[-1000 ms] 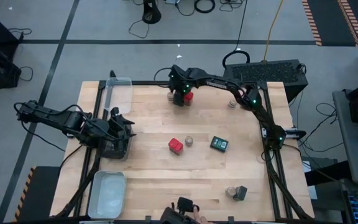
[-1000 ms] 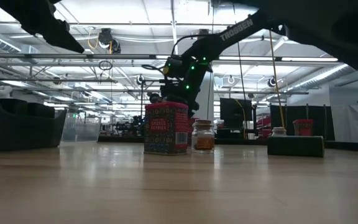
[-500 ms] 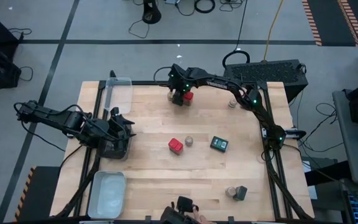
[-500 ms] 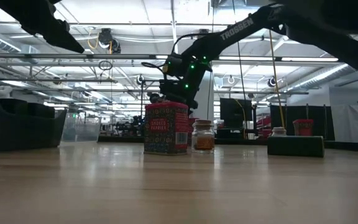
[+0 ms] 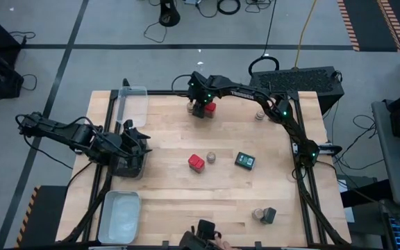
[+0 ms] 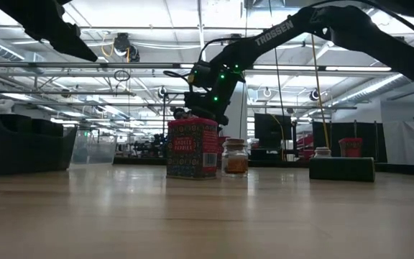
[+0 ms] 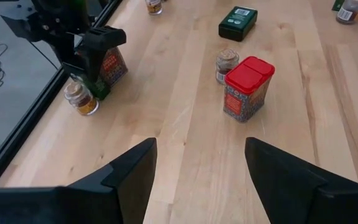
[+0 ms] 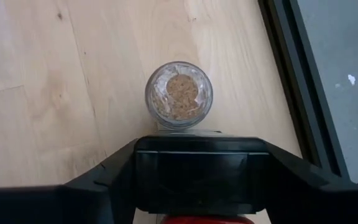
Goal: Sort spices by type
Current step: Put the black seasoning can into the black bin
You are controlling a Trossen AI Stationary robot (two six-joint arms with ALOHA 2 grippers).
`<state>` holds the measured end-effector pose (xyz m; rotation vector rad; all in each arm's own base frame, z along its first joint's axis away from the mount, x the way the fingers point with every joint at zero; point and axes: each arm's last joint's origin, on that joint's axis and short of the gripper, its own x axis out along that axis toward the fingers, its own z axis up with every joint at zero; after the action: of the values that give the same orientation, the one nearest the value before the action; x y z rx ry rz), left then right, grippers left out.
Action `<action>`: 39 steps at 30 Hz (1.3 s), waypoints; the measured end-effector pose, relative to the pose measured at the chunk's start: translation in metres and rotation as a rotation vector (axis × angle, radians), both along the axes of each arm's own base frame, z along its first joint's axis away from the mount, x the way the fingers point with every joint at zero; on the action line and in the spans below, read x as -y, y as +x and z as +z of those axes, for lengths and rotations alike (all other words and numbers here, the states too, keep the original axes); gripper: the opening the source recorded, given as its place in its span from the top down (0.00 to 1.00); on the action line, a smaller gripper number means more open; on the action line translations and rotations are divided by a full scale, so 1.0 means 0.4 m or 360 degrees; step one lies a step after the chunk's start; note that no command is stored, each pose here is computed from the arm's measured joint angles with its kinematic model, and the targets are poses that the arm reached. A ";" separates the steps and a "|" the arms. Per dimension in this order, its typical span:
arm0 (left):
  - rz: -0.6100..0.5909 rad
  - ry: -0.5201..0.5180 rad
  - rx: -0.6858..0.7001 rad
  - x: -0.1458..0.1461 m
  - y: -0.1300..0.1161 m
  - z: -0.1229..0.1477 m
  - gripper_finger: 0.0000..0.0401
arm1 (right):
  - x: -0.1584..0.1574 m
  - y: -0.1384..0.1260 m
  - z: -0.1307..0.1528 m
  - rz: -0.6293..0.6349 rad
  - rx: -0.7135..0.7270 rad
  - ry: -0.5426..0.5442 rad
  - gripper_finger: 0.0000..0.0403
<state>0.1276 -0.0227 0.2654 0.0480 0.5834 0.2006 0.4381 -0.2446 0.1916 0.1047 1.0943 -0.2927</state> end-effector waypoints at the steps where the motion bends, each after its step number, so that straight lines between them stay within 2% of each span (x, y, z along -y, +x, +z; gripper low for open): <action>1: 0.0000 0.0000 0.0000 0.000 0.000 0.000 0.37 | 0.000 0.000 0.000 0.0000 -0.0002 0.0000 0.39; 7: 0.0000 -0.0001 0.0000 0.000 0.000 0.000 0.37 | -0.005 -0.004 0.025 0.0025 -0.0055 0.0012 0.37; 16: 0.0000 0.0000 0.0000 0.000 0.000 0.000 0.37 | -0.054 0.019 0.124 0.0144 -0.0030 -0.0021 0.38; 23: -0.0031 -0.0025 -0.0004 0.002 0.000 0.000 0.37 | -0.157 0.048 0.185 0.0370 -0.0057 -0.0039 0.38; 34: -0.0010 -0.0065 0.0020 0.002 0.002 0.002 0.37 | -0.329 0.098 0.206 0.0810 0.0108 0.0162 0.38; 39: -0.0037 -0.0096 0.0039 0.005 0.004 0.005 0.37 | -0.400 0.122 0.212 0.1006 0.0189 0.0124 0.38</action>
<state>0.1292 -0.0246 0.2673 -0.0062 0.5640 0.1605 0.4871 -0.0847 0.2764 -0.1535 0.9674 0.3199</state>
